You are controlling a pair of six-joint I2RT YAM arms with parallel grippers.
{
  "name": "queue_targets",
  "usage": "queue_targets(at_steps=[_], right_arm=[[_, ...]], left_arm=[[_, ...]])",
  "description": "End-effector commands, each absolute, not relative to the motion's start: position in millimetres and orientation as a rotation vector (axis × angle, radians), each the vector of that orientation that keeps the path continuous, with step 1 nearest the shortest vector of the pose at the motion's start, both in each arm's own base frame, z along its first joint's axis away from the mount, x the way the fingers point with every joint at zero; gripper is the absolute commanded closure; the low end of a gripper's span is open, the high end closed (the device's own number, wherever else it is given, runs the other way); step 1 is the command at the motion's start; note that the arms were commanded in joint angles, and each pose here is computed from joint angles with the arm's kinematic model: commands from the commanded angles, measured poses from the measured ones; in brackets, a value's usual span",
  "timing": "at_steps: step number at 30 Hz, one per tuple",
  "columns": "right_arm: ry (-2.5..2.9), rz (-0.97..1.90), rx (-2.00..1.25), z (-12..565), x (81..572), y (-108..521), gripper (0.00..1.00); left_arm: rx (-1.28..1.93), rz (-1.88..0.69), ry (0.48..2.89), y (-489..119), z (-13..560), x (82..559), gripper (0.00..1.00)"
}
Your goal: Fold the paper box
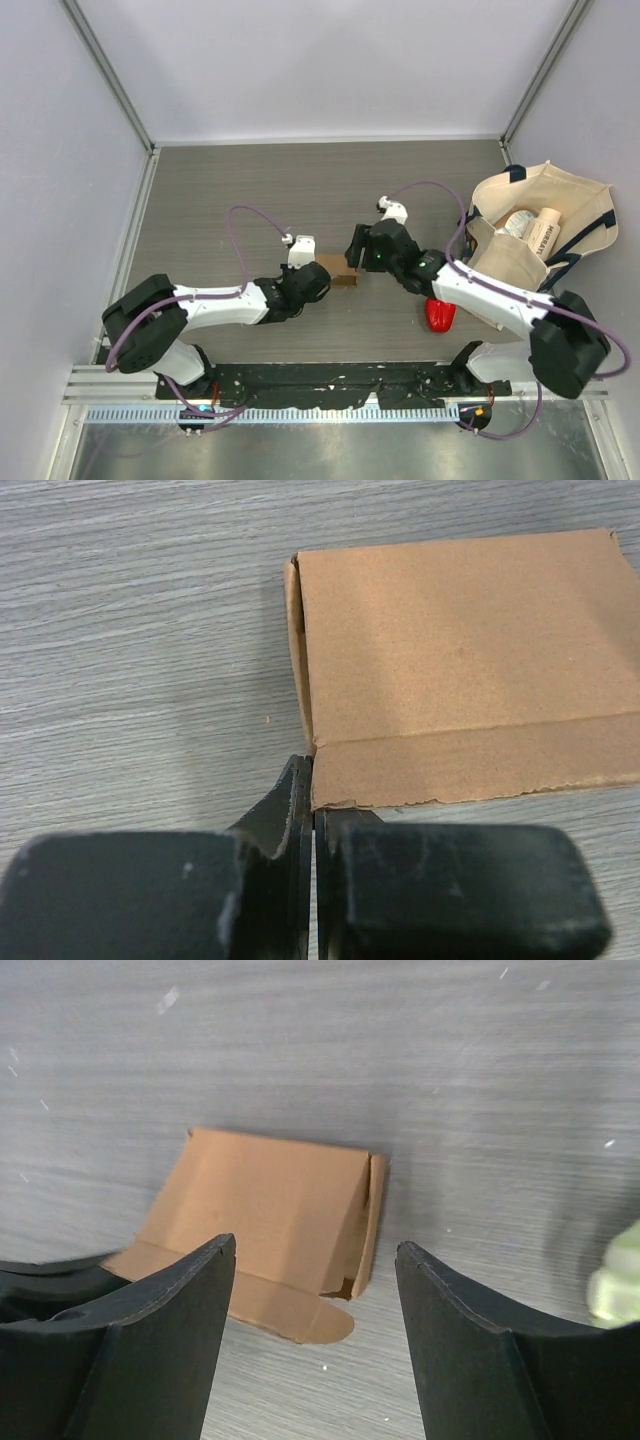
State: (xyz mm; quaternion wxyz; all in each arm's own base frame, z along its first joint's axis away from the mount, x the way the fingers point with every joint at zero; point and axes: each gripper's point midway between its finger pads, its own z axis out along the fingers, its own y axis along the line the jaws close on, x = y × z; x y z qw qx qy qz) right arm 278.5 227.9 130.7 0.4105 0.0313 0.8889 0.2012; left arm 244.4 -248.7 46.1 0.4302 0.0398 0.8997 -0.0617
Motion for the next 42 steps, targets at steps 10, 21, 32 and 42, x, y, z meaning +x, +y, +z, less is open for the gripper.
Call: queue_targets(at_steps=[10, 21, 32, 42], right_arm=[[2.251, 0.499, -0.059, 79, 284, 245, 0.31], [2.247, 0.504, -0.086, 67, 281, 243, 0.32], [2.217, 0.616, -0.117, 72, 272, 250, 0.38], [2.233, 0.651, -0.090, 61, 274, 240, 0.48]], left_arm=[[0.111, -0.237, 2.256, -249, 62, 232, 0.61], [0.167, -0.753, 2.264, -253, 120, 184, 0.14], [-0.070, -1.136, 2.373, -255, 109, 264, 0.26], [-0.122, -1.096, 2.451, -257, 63, 282, 0.36]])
